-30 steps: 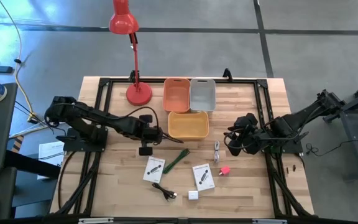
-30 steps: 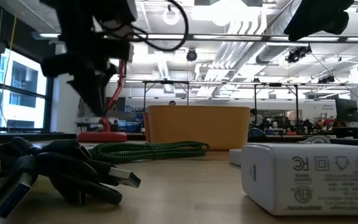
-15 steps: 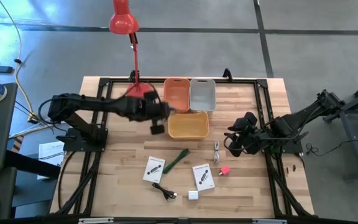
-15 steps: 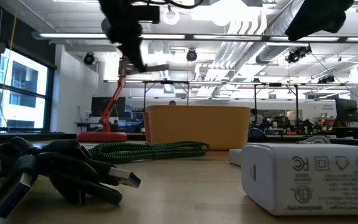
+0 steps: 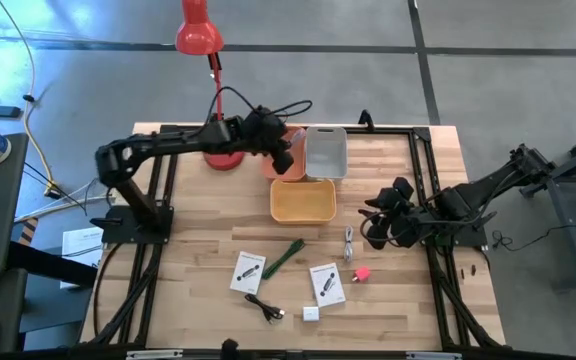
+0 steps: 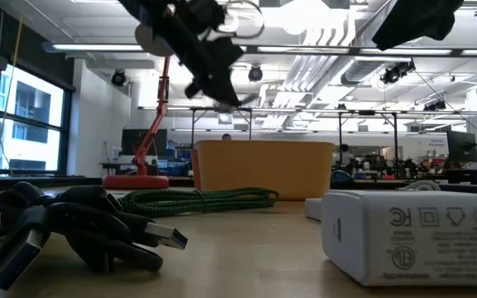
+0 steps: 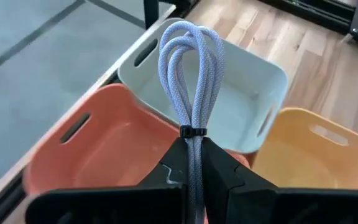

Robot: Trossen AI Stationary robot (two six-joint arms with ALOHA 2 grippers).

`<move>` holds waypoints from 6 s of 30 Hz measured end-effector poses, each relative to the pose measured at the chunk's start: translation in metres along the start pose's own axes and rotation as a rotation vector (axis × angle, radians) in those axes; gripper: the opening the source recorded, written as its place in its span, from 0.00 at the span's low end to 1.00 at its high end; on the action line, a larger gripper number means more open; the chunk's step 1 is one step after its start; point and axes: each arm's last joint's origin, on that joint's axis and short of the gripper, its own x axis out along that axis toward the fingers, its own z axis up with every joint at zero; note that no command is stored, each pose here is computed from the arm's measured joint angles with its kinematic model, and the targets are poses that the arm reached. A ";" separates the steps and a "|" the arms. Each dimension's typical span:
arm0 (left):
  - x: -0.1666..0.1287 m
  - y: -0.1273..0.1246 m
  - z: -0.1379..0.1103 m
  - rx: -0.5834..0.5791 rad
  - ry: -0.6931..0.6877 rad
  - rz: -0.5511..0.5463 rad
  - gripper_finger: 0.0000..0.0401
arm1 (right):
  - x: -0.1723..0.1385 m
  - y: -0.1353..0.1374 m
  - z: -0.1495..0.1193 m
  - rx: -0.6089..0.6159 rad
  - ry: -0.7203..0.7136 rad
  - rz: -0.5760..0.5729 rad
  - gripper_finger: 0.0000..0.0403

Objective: Pick and place items into bin
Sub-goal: Put the left white charger cable into the orange bin, then put the white charger cable into the orange bin

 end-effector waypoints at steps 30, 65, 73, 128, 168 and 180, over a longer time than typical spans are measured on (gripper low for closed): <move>0.044 0.064 -0.021 0.046 0.138 -0.007 0.33 | 0.019 -0.020 0.019 0.218 -0.036 -0.108 0.29; -0.190 -0.033 -0.024 0.845 0.095 -0.318 0.24 | 0.079 -0.016 -0.087 0.827 0.529 0.101 0.33; -0.210 -0.025 -0.026 0.829 0.056 -0.189 0.24 | 0.101 -0.006 -0.089 0.826 0.537 0.120 0.49; -0.209 -0.026 -0.015 0.687 -0.028 -0.105 0.24 | 0.140 -0.014 -0.088 0.351 0.884 -0.261 0.29; -0.209 -0.025 -0.013 0.637 -0.045 -0.046 0.24 | 0.093 -0.043 -0.056 0.465 0.540 -0.095 0.11; -0.209 -0.024 -0.013 0.627 -0.042 -0.018 0.24 | 0.067 -0.078 -0.005 0.541 0.095 0.056 0.11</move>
